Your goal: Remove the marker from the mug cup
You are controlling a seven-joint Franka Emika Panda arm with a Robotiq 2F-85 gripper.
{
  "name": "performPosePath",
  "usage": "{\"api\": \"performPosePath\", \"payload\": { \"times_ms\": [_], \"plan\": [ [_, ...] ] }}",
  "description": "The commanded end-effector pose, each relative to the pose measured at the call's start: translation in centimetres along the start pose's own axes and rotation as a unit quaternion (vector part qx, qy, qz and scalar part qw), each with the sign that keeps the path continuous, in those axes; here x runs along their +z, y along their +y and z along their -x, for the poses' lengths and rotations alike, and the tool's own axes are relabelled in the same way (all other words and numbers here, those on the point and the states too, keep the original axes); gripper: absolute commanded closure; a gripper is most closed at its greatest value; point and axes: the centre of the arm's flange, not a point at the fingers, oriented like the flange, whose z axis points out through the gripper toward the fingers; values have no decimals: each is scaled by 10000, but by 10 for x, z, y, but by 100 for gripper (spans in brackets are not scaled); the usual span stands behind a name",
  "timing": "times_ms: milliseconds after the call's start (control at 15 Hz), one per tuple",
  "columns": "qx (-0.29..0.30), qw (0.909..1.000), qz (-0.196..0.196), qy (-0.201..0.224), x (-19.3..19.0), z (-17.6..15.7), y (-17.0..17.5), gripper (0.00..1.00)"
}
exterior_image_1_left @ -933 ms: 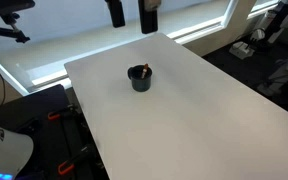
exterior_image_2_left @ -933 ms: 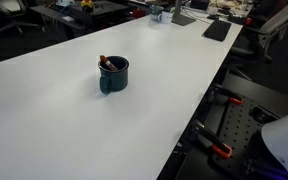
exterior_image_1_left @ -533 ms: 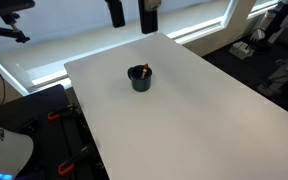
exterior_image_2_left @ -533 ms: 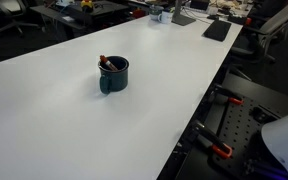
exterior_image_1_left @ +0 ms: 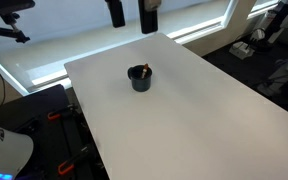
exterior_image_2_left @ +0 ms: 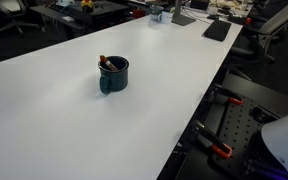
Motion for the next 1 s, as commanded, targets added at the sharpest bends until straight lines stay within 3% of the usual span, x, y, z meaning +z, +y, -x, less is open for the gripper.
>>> {"api": "performPosePath", "payload": {
  "times_ms": [0,400,867,933],
  "plan": [
    [0,10000,0,0,0,0,0,0],
    [-138,9995,123,-243,21,-35,-23,0],
    [-423,9962,243,-718,56,-102,-103,0],
    [-405,9975,145,-552,54,-75,-88,0]
  ]
}}
